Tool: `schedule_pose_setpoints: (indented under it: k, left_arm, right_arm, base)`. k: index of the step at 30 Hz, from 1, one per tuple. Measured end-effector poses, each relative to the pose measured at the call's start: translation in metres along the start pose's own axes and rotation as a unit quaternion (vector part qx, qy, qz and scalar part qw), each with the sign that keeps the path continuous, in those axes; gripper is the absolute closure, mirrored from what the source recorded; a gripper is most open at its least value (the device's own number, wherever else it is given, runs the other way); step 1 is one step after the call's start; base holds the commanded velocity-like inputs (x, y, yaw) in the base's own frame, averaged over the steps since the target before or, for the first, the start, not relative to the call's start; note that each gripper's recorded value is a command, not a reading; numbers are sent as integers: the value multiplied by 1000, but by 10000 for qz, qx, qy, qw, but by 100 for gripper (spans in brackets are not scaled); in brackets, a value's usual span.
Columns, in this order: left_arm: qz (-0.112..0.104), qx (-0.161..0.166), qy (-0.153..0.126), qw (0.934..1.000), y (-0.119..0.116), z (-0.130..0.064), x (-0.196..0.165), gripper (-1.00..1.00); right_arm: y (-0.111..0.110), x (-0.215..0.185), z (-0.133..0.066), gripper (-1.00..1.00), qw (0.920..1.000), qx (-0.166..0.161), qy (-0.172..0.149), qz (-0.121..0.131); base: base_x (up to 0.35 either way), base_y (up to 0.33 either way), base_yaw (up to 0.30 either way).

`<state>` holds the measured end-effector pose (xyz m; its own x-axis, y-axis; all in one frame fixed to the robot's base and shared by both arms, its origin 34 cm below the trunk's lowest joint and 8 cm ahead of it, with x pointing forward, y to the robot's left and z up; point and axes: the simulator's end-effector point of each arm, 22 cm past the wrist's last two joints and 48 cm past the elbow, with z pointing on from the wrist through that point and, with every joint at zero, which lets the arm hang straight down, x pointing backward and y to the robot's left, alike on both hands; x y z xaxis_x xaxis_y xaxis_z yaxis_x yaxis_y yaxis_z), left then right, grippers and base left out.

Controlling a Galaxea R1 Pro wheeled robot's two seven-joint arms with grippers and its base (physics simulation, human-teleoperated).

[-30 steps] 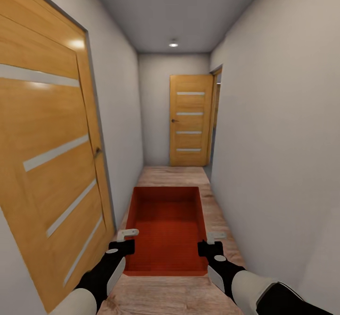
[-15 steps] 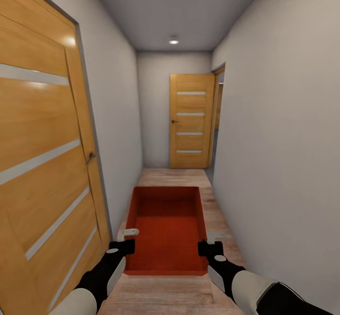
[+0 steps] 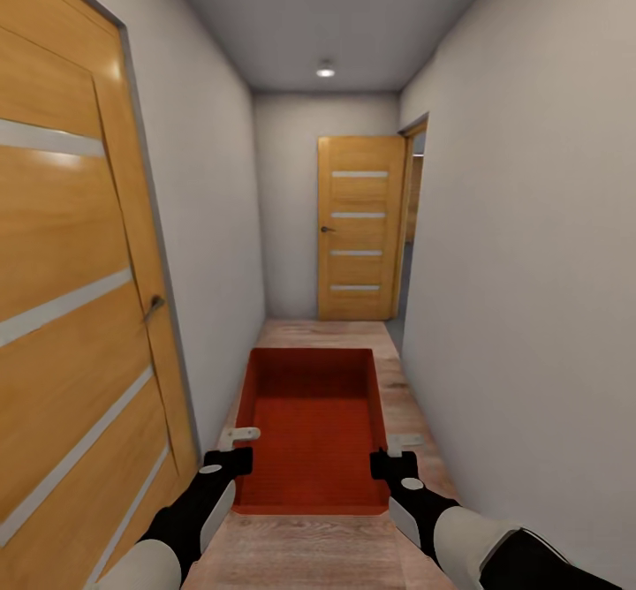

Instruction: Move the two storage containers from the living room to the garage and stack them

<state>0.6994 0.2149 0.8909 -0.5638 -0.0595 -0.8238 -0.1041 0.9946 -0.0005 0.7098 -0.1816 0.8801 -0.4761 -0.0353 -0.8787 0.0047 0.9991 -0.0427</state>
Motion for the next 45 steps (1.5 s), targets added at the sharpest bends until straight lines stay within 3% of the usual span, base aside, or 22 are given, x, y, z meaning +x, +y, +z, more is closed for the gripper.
schedule_pose_setpoints:
  k: [45]
  left_arm:
    - [6,0,-8,10000,0,0,-1,100]
  right_arm:
    - [0,-1,0,100,10000,1,-15,10]
  base:
    - [323,0,0]
